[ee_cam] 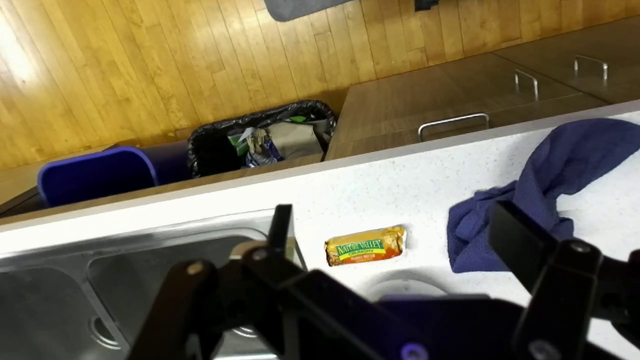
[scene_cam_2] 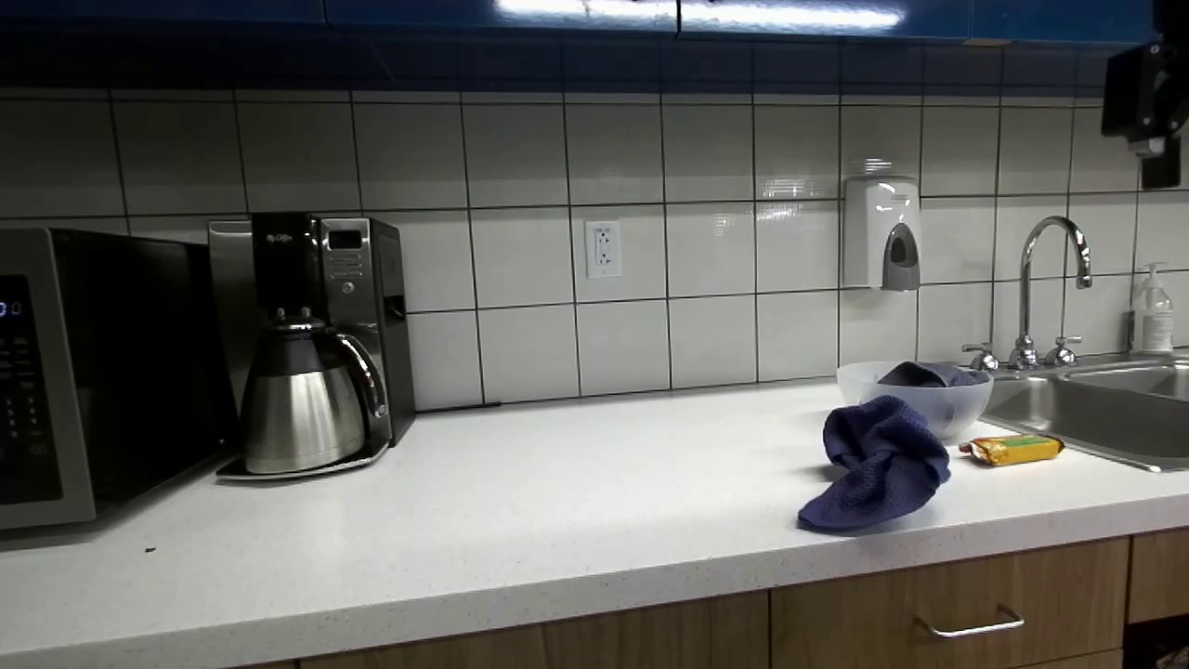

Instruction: Remove the grey towel from the clear bowl and put it on the countertop

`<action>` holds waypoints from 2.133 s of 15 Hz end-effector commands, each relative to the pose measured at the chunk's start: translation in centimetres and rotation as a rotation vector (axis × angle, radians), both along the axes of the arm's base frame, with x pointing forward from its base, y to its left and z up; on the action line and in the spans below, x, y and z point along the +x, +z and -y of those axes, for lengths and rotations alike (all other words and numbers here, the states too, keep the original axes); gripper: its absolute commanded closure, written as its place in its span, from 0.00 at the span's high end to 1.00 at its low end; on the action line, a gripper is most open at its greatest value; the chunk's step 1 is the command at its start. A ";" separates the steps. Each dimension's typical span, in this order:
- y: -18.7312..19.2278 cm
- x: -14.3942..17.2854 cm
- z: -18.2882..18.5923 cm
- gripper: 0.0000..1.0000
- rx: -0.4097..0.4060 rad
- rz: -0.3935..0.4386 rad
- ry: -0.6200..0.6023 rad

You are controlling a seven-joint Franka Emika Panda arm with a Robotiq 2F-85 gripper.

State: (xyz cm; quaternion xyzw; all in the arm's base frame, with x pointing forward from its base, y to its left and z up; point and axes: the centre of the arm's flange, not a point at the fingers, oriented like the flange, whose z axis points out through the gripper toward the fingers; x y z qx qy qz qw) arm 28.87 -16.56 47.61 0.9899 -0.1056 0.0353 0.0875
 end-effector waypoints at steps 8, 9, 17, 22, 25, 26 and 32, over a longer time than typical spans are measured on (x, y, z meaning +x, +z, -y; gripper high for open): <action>-4.5 4.4 2.8 1.00 -0.069 0.198 0.090; -4.8 4.8 3.3 1.00 -0.067 0.216 0.091; -7.9 8.8 7.2 1.00 -0.009 0.276 0.126; -9.5 12.3 7.8 1.00 0.045 0.274 0.191; -10.3 14.5 7.9 1.00 0.066 0.260 0.225; -10.7 15.3 8.0 1.00 0.069 0.253 0.234; -13.1 19.2 9.4 1.00 0.067 0.226 0.255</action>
